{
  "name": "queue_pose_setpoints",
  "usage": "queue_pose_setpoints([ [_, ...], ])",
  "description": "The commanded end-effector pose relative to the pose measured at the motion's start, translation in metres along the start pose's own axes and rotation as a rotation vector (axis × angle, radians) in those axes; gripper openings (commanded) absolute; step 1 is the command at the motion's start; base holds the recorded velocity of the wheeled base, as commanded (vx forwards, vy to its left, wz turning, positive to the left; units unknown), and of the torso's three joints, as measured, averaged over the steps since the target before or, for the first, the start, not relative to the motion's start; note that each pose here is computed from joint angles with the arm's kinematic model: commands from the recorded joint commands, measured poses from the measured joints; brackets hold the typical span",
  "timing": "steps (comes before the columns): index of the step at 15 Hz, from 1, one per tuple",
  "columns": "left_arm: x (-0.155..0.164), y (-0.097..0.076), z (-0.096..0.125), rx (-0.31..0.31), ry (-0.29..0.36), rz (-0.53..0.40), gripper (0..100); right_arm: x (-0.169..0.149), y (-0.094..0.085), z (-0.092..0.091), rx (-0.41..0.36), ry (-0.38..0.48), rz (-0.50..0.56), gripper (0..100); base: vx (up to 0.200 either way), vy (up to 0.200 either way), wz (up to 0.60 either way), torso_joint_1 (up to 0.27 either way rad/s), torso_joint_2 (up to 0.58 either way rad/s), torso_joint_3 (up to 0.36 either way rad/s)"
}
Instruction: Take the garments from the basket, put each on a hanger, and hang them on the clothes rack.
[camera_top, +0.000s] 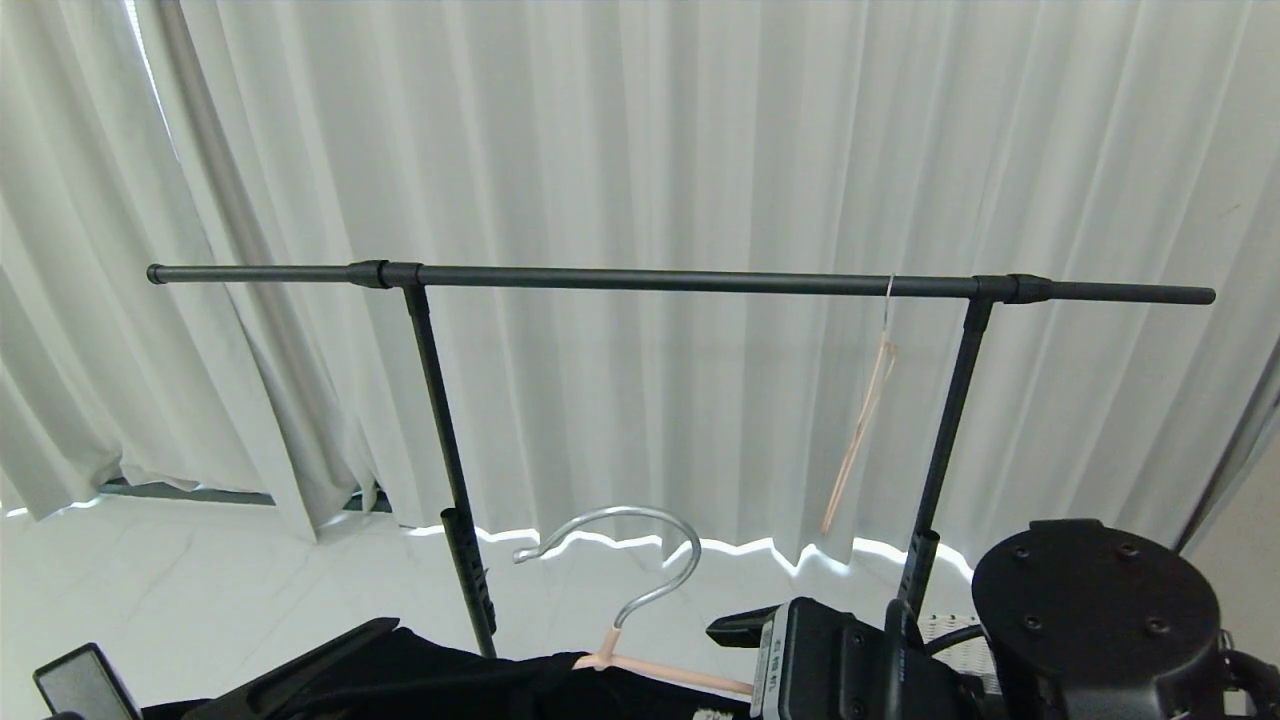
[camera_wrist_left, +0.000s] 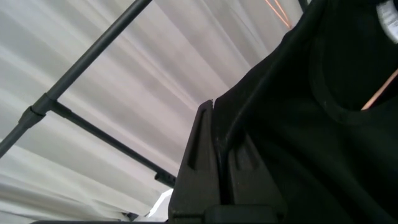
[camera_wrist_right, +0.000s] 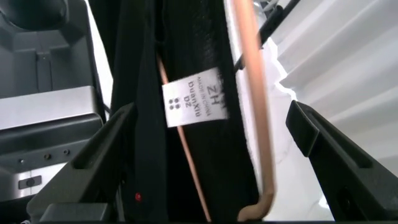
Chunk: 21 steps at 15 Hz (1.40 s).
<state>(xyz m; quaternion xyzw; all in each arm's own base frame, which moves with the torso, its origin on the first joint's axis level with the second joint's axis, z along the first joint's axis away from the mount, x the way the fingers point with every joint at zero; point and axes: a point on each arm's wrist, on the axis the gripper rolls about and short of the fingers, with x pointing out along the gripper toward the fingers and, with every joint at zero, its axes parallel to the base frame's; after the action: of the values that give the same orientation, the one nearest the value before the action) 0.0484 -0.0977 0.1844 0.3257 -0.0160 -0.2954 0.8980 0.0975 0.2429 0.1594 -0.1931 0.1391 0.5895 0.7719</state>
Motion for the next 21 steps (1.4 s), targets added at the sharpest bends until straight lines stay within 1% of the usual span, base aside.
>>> queue_pose_setpoints([
  [1, -0.0001, 0.0001, 0.0002, -0.001, -0.002, 0.001, 0, 0.0019, -0.0007, -0.0013, 0.002, 0.007, -0.003, 100, 0.0, 0.0, 0.0, 0.0, 0.0, 0.0],
  [4, -0.0003, 0.0003, 0.0002, -0.002, -0.003, 0.002, 0, 0.0008, -0.0045, -0.0006, 0.007, 0.003, -0.017, 100, 0.0, 0.0, 0.0, 0.0, 0.0, 0.0],
  [8, -0.0006, 0.0006, 0.0002, -0.002, -0.004, 0.002, 0, 0.0005, -0.0054, 0.0031, 0.003, -0.009, -0.028, 100, 0.0, 0.0, 0.0, 0.0, 0.0, 0.0],
  [11, -0.0011, 0.001, 0.0002, 0.001, -0.006, 0.003, 0, 0.0005, -0.0055, 0.0022, 0.0, -0.004, -0.038, 100, 0.0, 0.0, 0.0, 0.0, 0.0, 0.0],
  [12, -0.0013, 0.0014, 0.0005, 0.001, -0.008, 0.005, 0, 0.0005, -0.0055, 0.0022, 0.0, -0.004, -0.038, 0, 0.0, 0.0, 0.0, 0.0, 0.0, 0.0],
  [21, -0.0016, 0.0026, 0.0022, 0.0, -0.014, 0.008, 0, -0.0007, -0.006, 0.0033, 0.0, -0.006, -0.057, 0, 0.0, 0.0, 0.0, 0.0, 0.0, 0.0],
])
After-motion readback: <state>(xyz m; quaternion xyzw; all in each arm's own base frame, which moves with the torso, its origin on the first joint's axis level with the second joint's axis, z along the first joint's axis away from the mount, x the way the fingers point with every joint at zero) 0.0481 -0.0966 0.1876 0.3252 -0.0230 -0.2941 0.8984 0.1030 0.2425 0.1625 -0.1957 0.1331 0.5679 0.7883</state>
